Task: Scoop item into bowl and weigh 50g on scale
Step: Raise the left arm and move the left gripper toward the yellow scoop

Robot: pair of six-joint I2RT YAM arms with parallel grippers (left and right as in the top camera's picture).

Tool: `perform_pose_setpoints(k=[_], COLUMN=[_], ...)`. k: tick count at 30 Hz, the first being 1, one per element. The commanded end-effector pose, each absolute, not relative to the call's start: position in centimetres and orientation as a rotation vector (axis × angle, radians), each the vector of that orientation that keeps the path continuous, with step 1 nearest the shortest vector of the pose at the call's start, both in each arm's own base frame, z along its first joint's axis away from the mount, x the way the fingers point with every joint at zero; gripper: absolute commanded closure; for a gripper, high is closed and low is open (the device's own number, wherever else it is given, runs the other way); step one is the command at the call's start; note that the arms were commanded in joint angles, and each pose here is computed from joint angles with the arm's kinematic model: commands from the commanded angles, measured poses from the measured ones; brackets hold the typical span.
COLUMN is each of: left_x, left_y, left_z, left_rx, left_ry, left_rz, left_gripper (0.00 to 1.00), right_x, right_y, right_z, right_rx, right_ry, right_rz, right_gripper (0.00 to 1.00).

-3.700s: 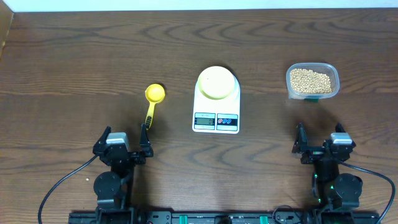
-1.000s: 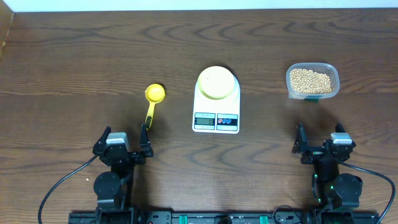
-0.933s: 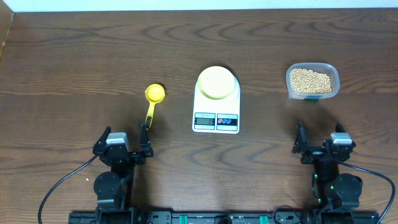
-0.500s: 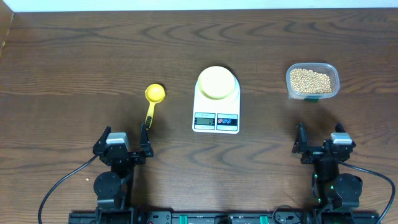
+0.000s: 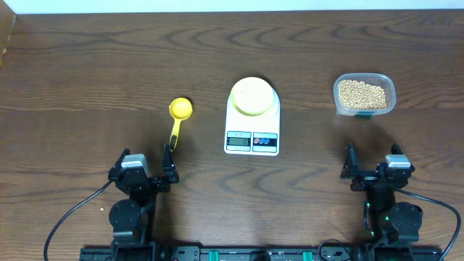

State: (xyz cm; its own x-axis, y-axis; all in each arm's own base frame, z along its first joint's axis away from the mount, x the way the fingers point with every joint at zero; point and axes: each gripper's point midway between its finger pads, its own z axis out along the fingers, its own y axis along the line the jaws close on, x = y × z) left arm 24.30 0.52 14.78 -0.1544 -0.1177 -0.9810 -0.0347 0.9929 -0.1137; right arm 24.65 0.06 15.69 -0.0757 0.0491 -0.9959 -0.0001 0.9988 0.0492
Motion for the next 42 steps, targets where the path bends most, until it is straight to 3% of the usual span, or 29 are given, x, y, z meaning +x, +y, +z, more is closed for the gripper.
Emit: perform_pose_setpoints(k=[1, 13, 33, 35, 39, 42], left_x=[23.9, 25.0, 28.3, 29.2, 30.5, 31.0], left_y=[-0.9, -2.6, -2.6, -2.6, -2.6, -2.5], left_z=[17.2, 22.3, 13.4, 13.1, 12.1, 10.7], left_rx=[-0.087, -0.077, -0.162, -0.154, -0.153, -0.160], left_ry=[1.735, 2.131, 2.670, 2.652, 2.644, 2.681], left_rz=[-0.167, -0.282, -0.310, -0.309, -0.309, -0.309], left_gripper=[0.02, 0.02, 0.03, 0.31, 0.46, 0.48], right_x=[24.6, 24.6, 24.6, 24.6, 24.6, 24.6], right_y=[0.0, 0.0, 0.0, 0.0, 0.0, 0.0], right_z=[15.6, 15.6, 15.6, 15.6, 15.6, 15.6], right_rx=[0.050, 0.050, 0.050, 0.050, 0.050, 0.050], right_ry=[1.648, 1.648, 1.648, 1.648, 1.648, 1.648], right_rz=[0.050, 0.050, 0.050, 0.050, 0.050, 0.050], right_gripper=[0.01, 0.01, 0.01, 0.01, 0.01, 0.01])
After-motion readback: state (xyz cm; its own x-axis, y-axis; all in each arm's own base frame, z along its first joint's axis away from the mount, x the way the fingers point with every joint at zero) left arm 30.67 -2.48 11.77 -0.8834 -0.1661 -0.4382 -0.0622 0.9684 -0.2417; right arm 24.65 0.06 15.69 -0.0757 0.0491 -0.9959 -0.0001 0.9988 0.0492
